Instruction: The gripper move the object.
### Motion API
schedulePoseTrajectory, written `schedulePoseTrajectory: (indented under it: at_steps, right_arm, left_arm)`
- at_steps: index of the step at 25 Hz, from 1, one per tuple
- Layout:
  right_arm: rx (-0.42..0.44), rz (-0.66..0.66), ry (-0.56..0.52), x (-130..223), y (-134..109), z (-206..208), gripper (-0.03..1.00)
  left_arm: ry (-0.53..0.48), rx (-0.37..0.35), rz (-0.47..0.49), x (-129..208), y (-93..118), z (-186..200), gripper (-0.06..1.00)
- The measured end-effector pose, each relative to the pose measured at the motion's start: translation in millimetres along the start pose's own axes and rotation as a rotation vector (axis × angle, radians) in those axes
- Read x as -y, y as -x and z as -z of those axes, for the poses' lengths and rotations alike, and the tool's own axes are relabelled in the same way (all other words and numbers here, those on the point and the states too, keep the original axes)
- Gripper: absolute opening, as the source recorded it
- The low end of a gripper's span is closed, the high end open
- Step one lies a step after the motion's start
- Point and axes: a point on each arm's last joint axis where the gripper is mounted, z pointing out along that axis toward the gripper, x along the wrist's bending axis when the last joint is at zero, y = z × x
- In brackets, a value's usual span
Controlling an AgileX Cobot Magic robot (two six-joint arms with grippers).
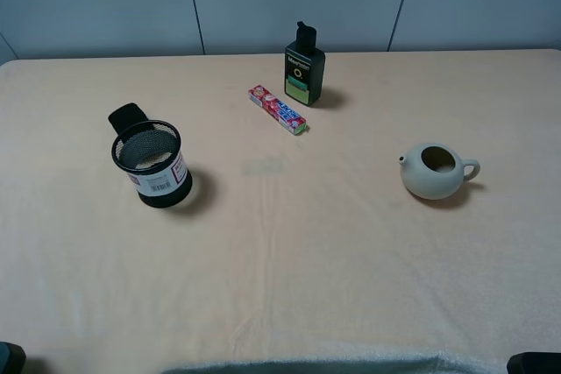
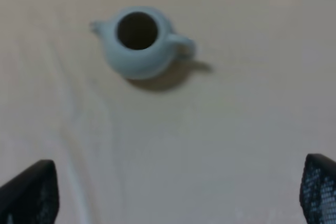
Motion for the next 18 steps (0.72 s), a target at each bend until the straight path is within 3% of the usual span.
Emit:
schedulePoseTrajectory:
  at_steps: [12, 18]
  right_arm:
    - [0.084, -0.155, 0.322, 46.1, 2.3, 11.3, 0.69]
    - [0.145, -0.13, 0.346, 48.0, 0.0, 10.9, 0.69]
  left_arm:
    - [0.0, 0.0, 0.0, 0.0, 0.0, 0.0, 0.99]
    - [0.0, 0.0, 0.0, 0.0, 0.0, 0.0, 0.99]
